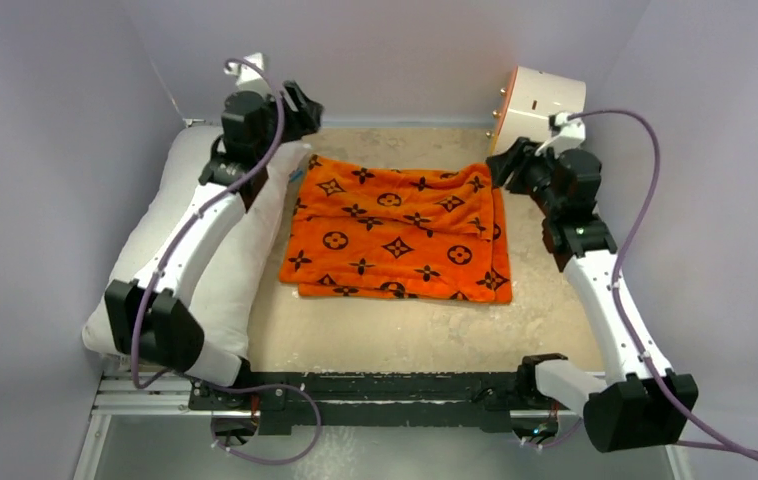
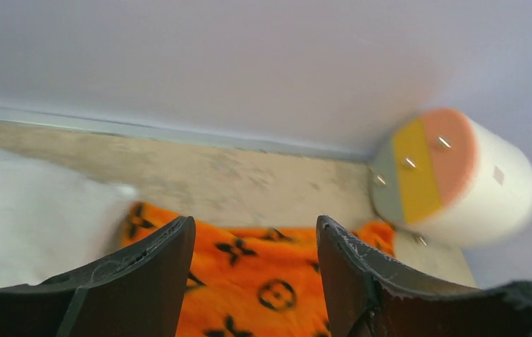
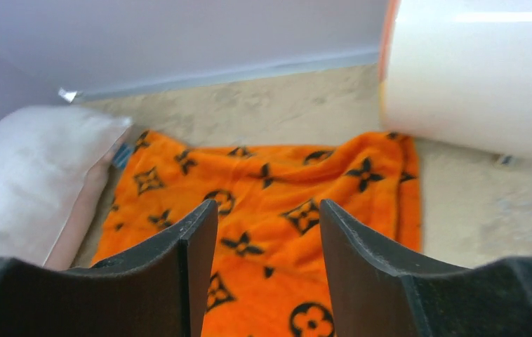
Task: Remove the pillowcase from the pillow
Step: Fold the pillowcase at the center of the board.
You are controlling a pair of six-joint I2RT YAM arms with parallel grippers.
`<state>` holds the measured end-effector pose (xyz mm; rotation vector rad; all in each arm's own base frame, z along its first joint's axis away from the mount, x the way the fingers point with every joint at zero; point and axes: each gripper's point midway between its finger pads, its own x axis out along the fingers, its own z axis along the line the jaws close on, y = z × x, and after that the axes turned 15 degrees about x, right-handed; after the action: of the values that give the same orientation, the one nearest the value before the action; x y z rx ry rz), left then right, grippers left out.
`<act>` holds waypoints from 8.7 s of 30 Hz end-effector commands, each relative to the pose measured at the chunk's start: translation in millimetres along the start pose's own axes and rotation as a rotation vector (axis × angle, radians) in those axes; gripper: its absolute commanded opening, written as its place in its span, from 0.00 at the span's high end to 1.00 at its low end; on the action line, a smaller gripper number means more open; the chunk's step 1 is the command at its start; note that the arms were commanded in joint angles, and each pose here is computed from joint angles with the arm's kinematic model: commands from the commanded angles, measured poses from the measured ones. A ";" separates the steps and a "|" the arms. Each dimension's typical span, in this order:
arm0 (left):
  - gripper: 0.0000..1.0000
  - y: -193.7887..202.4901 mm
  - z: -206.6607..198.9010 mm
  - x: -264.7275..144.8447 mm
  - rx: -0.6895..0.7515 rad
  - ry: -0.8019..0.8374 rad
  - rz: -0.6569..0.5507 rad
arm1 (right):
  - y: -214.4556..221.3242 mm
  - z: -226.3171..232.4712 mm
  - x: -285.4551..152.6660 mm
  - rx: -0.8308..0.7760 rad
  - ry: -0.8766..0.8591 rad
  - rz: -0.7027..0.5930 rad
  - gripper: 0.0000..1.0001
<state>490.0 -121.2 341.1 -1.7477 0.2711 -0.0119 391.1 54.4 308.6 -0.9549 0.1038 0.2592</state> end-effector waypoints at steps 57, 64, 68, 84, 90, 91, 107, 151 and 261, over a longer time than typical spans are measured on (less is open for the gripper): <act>0.39 230.8 -67.3 -45.8 0.155 0.043 0.544 | 161.9 -116.8 43.3 -0.323 0.632 0.474 1.00; 0.39 200.7 -22.6 -38.9 0.136 -0.031 0.531 | 185.8 -127.4 16.1 -0.267 0.606 0.559 0.58; 0.39 202.4 -8.2 -52.9 0.176 -0.067 0.564 | 200.3 -122.9 0.3 -0.176 0.593 0.591 0.48; 0.39 194.8 3.9 -88.8 0.167 -0.091 0.557 | 248.2 -137.2 -66.9 0.054 0.784 0.729 0.51; 0.39 192.0 -0.7 -94.0 0.160 -0.062 0.554 | 244.7 -153.4 -79.8 0.103 0.931 0.646 0.51; 0.39 191.2 -1.1 -94.2 0.163 -0.057 0.557 | 246.9 -156.4 -81.9 0.100 0.945 0.649 0.51; 0.39 171.2 -4.4 -100.8 0.208 -0.001 0.556 | 235.4 -160.4 -91.8 0.176 1.027 0.522 1.00; 0.36 151.1 -17.2 -118.4 0.209 0.064 0.588 | 129.0 -152.4 -159.4 0.005 1.183 0.409 0.78; 1.00 100.7 26.3 137.7 -0.060 0.031 0.241 | 16.7 -107.0 100.5 0.174 0.287 -0.075 1.00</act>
<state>594.8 -164.7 140.4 -1.7858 0.6481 0.2647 478.2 -13.5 149.9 -0.7150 0.5011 0.0223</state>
